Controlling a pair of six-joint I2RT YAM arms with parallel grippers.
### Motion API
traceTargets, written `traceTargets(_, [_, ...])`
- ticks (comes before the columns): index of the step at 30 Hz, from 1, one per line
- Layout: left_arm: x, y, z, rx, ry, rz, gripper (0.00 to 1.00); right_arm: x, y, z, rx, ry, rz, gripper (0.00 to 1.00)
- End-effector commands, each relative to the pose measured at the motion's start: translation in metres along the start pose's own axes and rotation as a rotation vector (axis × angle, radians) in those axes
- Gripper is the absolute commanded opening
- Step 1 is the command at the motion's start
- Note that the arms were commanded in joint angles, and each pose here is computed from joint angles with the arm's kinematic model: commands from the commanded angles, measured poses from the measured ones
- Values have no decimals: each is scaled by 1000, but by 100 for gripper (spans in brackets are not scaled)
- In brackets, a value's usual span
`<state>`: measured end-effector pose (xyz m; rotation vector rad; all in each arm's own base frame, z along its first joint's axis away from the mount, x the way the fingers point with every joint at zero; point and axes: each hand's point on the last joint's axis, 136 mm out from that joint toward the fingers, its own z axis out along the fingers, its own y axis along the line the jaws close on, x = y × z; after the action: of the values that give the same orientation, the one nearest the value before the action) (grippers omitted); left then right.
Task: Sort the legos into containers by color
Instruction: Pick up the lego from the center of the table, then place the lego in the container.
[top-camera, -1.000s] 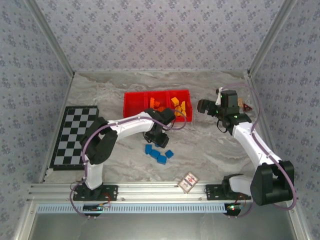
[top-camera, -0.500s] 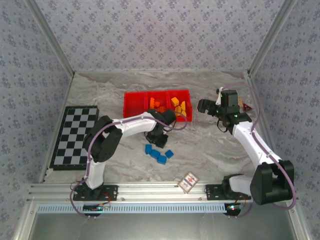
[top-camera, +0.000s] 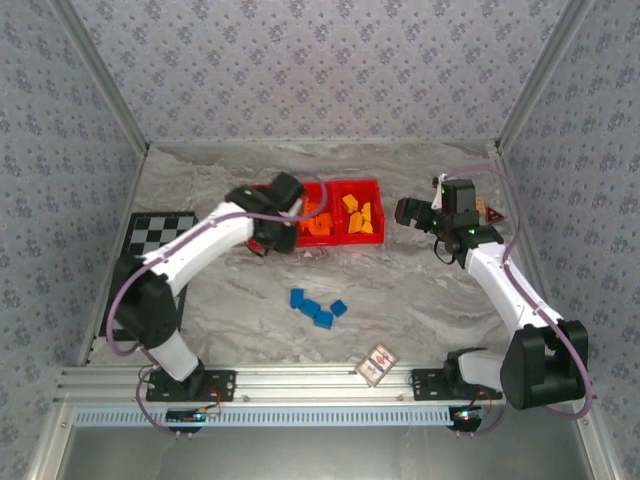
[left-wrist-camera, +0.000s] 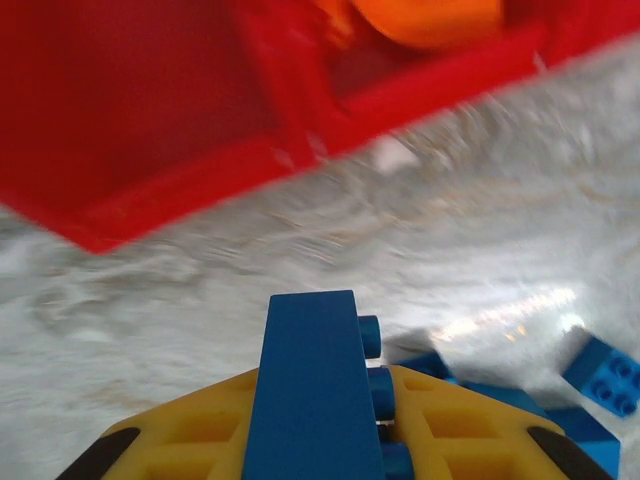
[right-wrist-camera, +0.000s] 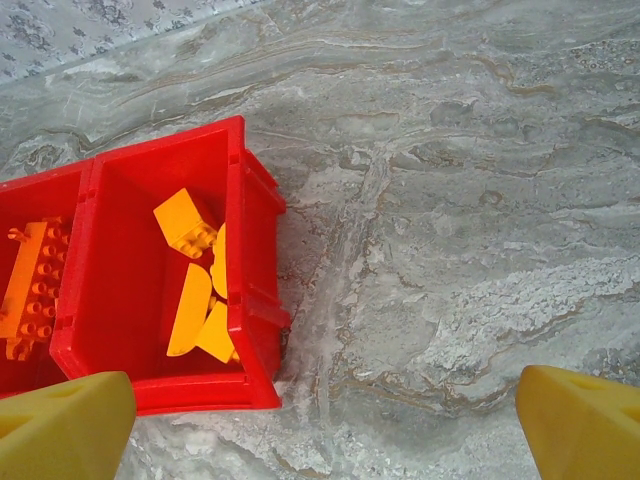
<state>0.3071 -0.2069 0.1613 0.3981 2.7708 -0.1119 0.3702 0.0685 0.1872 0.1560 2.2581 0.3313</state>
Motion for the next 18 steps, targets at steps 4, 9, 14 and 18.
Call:
traceTargets(4, [-36,69,-3,-104,-64,-166,24,-12,5,-5,-22,-18,1,100])
traceTargets(9, [-55,70,26,-60,-43,-207,21,-12,4,-8,-16,-16,-6,100])
traceTargets(14, [-67,65,48,-54,-18,-217,21,-13,4,-9,-15,-20,-6,100])
traceTargets(18, [-75,63,60,-51,-9,-219,28,-13,6,-9,-28,-19,-2,100])
